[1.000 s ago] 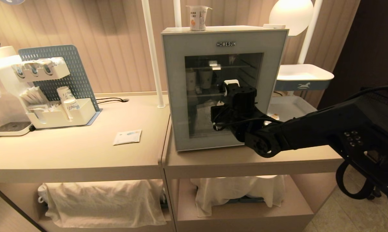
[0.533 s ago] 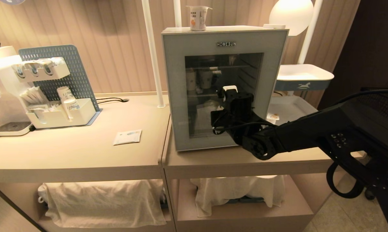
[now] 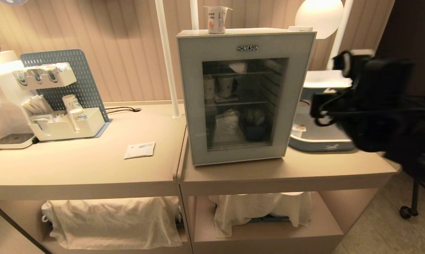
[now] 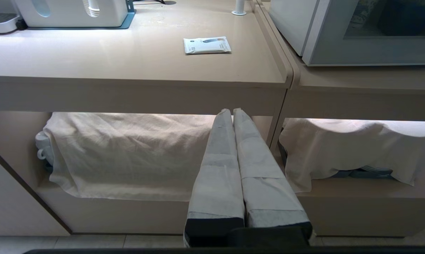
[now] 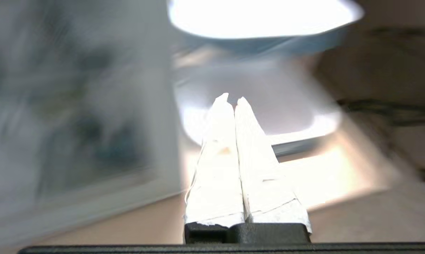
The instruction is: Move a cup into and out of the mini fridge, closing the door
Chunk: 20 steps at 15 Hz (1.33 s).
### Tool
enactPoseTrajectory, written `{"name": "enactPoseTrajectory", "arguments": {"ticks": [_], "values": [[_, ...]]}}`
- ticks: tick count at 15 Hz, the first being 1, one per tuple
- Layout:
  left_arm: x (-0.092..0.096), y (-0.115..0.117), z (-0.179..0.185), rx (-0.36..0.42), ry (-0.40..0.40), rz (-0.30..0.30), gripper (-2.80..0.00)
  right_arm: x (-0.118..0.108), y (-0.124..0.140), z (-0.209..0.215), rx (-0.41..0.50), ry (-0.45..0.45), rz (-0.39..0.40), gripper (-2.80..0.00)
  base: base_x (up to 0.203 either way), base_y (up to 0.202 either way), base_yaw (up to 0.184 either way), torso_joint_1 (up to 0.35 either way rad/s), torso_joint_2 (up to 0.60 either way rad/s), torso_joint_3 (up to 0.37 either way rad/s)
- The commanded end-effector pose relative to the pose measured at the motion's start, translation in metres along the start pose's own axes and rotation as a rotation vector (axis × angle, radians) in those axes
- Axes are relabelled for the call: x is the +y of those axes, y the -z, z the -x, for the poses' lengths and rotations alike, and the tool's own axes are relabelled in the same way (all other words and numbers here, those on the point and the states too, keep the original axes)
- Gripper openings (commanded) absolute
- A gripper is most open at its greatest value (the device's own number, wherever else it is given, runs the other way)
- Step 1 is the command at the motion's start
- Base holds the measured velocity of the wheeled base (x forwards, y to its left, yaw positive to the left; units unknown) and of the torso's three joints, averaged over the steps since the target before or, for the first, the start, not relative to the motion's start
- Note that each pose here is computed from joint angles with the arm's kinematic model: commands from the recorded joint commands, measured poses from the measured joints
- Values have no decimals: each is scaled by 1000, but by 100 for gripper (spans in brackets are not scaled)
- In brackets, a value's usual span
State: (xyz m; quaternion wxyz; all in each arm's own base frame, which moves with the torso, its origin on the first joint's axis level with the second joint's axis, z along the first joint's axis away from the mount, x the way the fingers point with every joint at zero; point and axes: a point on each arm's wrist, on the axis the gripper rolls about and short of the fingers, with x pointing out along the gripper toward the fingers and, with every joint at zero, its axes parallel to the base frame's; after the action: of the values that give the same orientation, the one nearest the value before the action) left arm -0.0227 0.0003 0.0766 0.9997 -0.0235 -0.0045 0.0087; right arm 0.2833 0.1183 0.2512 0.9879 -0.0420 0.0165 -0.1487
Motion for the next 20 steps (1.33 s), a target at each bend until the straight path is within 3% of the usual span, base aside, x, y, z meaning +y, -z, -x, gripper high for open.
{"name": "enactPoseTrajectory", "arguments": {"ticks": [1,3,5,7,9,10,12,13,15,17,18,20], "values": [[0,0,0,1,-1,1,-280,-95,-53,76,-183,117,-159,-280,0,0,0,0,0,0],[0,0,0,1,-1,1,-280,-158,-54,141,-258,235,-209,-280,0,0,0,0,0,0],[0,0,0,1,-1,1,-280,-199,-28,201,-283,326,-217,-280,0,0,0,0,0,0],[0,0,0,1,-2,1,-280,-215,17,237,-257,394,-185,-280,0,0,0,0,0,0],[0,0,0,1,-1,1,-280,-216,70,253,-207,452,-130,-280,0,0,0,0,0,0],[0,0,0,1,-2,1,-280,-217,89,262,-223,444,-125,-280,0,0,0,0,0,0],[0,0,0,1,-2,1,-280,-215,122,276,-323,326,-135,-280,0,0,0,0,0,0],[0,0,0,1,-1,1,-280,-209,143,271,-345,216,-122,-280,0,0,0,0,0,0],[0,0,0,1,-1,1,-280,-195,176,257,-260,-81,-62,-280,0,0,0,0,0,0],[0,0,0,1,-1,1,-280,-188,197,255,-34,-260,-16,-280,0,0,0,0,0,0],[0,0,0,1,-1,1,-280,-188,201,257,44,-302,-10,-280,0,0,0,0,0,0],[0,0,0,1,-2,-1,-280,-187,199,258,38,-326,-18,-280,0,0,0,0,0,0]]}}
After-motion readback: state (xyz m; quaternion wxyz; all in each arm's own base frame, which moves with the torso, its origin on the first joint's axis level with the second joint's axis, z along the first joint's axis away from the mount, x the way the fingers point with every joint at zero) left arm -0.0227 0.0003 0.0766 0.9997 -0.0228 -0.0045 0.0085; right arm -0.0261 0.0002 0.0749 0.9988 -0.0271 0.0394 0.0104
